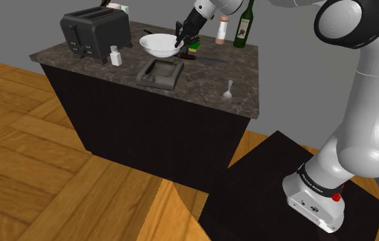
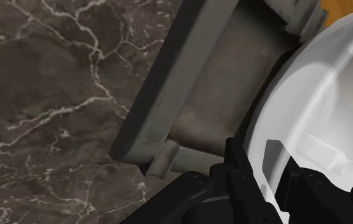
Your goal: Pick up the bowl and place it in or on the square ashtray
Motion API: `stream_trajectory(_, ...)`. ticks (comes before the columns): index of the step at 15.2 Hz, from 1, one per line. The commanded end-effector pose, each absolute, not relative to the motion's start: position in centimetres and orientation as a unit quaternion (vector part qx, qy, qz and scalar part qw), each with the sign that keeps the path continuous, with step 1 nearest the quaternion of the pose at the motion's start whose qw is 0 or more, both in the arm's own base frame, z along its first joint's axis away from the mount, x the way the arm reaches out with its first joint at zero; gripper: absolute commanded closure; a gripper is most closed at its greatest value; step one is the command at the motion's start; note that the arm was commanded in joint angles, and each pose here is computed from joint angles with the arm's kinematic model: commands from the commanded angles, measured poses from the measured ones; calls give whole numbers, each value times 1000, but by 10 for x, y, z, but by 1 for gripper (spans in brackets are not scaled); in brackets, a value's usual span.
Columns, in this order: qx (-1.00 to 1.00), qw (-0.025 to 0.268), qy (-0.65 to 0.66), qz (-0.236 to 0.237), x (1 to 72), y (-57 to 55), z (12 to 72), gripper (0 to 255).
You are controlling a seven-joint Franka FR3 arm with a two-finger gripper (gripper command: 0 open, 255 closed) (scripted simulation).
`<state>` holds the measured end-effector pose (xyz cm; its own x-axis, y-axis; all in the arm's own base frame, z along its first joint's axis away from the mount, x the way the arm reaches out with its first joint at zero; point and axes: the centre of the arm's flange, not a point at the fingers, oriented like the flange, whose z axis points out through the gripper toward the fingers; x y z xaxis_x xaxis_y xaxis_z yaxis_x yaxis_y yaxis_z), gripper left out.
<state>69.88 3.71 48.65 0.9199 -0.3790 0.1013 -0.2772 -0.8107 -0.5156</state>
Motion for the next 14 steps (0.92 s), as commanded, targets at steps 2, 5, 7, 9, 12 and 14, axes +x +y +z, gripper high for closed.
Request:
stream_trajectory(2, -946, 254, 173, -101, 699, 38, 472, 255)
stream_trajectory(5, -946, 254, 173, -101, 699, 38, 456, 255)
stream_trajectory(7, -946, 254, 173, -101, 699, 38, 446, 255)
stream_trajectory(9, -946, 254, 173, -101, 699, 38, 435, 255)
stream_trajectory(12, -946, 254, 173, -101, 699, 38, 427, 255)
stream_trajectory(14, -946, 254, 173, -101, 699, 38, 427, 255)
